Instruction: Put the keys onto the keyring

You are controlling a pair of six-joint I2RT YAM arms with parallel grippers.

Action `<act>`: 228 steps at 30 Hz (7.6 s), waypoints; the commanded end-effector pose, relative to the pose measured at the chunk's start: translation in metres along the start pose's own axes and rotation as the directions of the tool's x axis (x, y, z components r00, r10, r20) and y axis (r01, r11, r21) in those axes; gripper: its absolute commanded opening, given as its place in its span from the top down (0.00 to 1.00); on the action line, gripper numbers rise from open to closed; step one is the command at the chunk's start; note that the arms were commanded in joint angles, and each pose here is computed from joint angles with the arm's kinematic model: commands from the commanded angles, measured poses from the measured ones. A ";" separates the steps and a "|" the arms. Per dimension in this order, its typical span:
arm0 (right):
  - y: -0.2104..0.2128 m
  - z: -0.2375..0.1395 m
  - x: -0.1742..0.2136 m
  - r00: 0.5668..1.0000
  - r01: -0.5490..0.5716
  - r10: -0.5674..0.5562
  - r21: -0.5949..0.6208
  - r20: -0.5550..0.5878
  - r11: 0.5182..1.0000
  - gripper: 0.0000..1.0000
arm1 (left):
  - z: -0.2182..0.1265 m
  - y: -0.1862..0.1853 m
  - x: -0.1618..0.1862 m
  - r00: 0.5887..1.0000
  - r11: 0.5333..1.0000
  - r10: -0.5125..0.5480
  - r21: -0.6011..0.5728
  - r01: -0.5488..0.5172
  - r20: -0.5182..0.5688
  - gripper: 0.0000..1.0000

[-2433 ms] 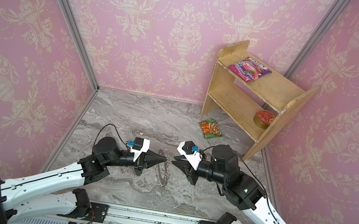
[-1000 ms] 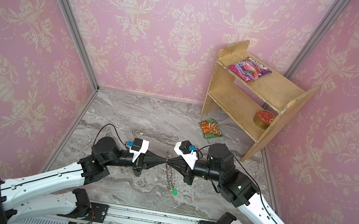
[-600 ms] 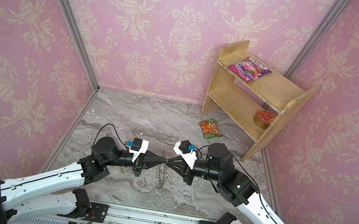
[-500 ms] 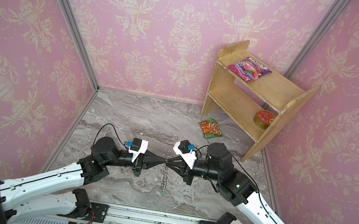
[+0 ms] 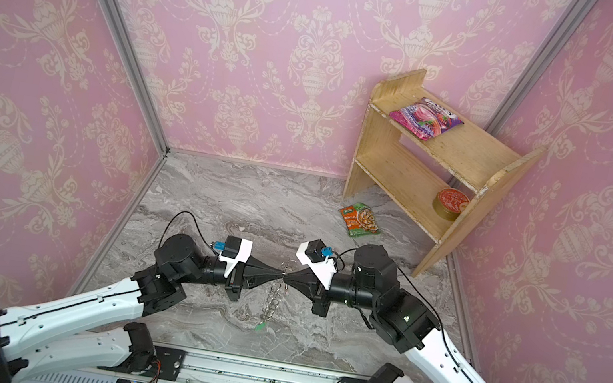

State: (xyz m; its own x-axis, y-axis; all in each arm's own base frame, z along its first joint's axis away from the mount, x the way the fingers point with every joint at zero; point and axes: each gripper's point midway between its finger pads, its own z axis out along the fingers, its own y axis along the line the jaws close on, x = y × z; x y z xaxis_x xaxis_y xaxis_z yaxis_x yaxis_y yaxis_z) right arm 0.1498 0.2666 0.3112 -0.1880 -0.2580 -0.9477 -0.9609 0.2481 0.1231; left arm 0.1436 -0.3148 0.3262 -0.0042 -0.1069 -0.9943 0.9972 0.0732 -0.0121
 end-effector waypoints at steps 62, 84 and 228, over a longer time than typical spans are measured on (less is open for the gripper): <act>-0.008 -0.004 0.012 0.986 0.033 -0.024 0.054 -0.164 0.998 1.00 | 0.023 0.007 0.020 0.967 0.995 -0.087 0.024 0.095 -0.239 0.96; -0.011 -0.011 0.017 0.988 0.037 -0.022 0.100 -0.150 0.994 0.74 | 0.016 0.011 -0.008 0.990 0.999 -0.019 -0.029 0.015 -0.139 1.00; -0.007 -0.014 -0.017 0.999 0.024 -0.027 0.078 0.028 0.997 1.00 | 0.007 0.010 -0.046 0.971 0.998 -0.049 0.047 0.039 0.232 1.00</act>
State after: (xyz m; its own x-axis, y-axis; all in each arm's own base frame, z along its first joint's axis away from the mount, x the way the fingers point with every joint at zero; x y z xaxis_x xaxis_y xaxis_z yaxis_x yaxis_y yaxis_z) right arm 0.1584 0.2637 0.3374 -0.1571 -0.1785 -0.9713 -0.9496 0.2975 0.0989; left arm 0.1561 -0.3218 0.3544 -0.0554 -0.3131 -0.9481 0.9981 0.0086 -0.0612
